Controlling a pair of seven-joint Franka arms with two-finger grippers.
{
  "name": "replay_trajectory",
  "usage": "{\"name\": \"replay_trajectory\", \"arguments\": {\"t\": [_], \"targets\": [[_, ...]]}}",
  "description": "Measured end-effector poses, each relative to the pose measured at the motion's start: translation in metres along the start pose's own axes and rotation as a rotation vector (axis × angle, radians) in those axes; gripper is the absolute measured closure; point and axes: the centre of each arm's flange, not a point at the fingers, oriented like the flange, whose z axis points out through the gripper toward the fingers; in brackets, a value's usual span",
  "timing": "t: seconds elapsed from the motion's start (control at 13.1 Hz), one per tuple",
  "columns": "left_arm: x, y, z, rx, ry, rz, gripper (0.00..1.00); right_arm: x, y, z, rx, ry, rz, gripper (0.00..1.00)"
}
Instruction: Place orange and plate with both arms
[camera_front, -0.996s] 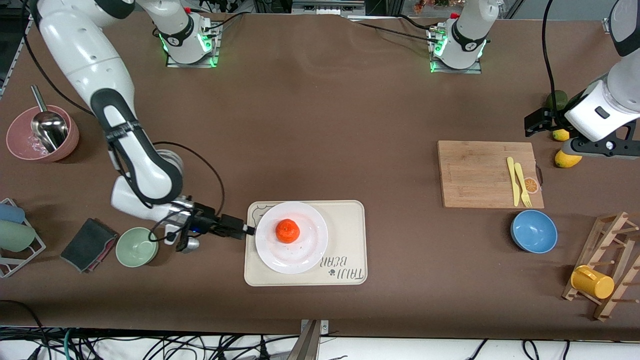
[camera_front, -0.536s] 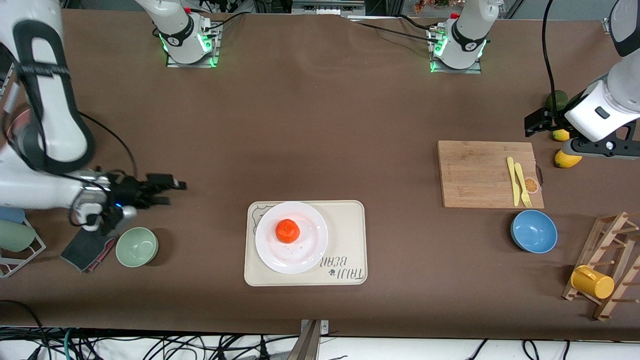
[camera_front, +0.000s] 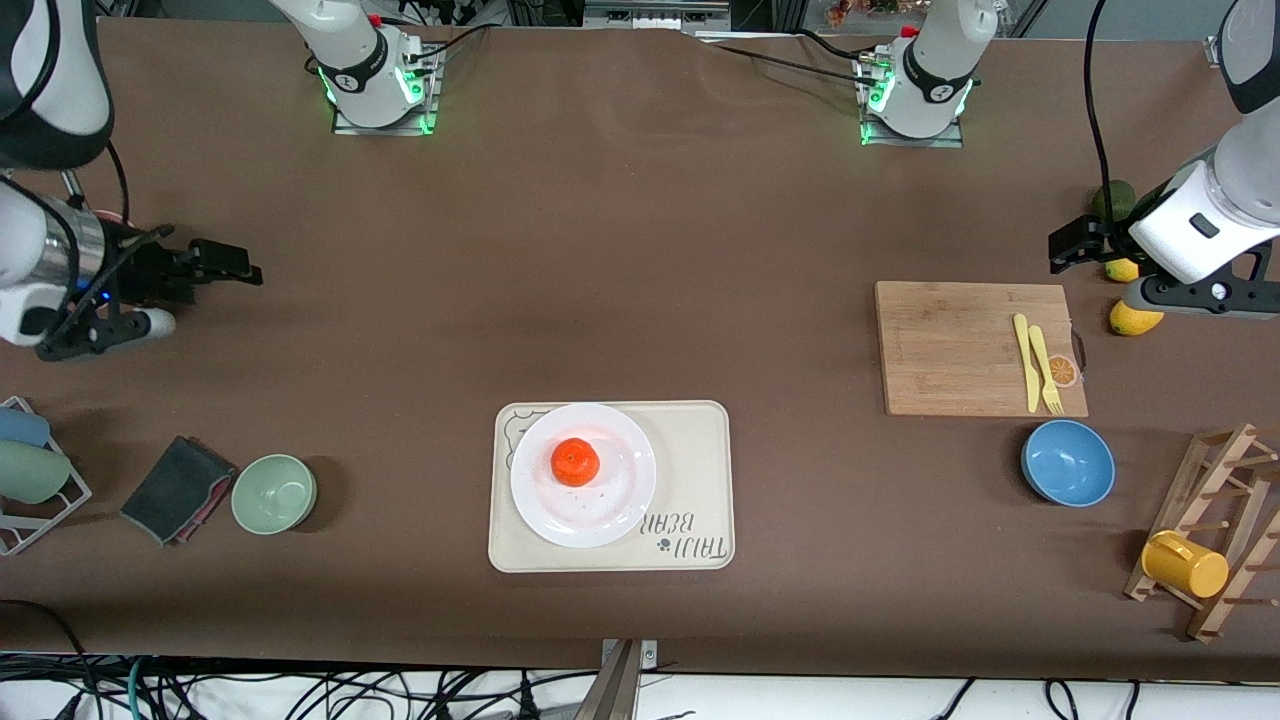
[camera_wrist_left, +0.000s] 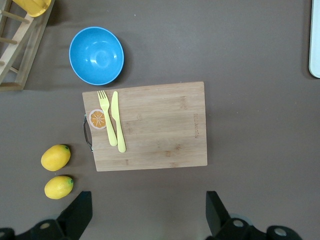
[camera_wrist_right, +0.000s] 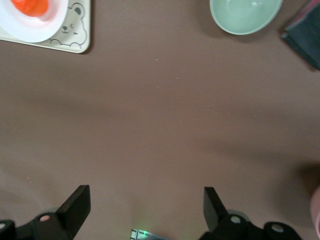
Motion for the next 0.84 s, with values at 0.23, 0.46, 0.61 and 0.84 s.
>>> {"name": "replay_trajectory", "arguments": {"t": [0.23, 0.46, 0.61, 0.84], "targets": [[0.001, 0.000, 0.002, 0.000, -0.005, 0.000, 0.00, -0.016, 0.029, -0.017, -0.036, 0.021, 0.071, 0.00], [0.001, 0.000, 0.003, 0.000, -0.006, 0.000, 0.00, -0.017, 0.037, -0.013, -0.037, 0.013, 0.073, 0.00], [0.002, 0.000, 0.003, 0.000, -0.007, 0.000, 0.00, -0.017, 0.036, -0.011, -0.048, 0.008, 0.069, 0.00], [0.002, 0.000, 0.003, 0.000, -0.007, 0.001, 0.00, -0.017, 0.042, -0.008, -0.049, 0.002, 0.080, 0.00]]}}
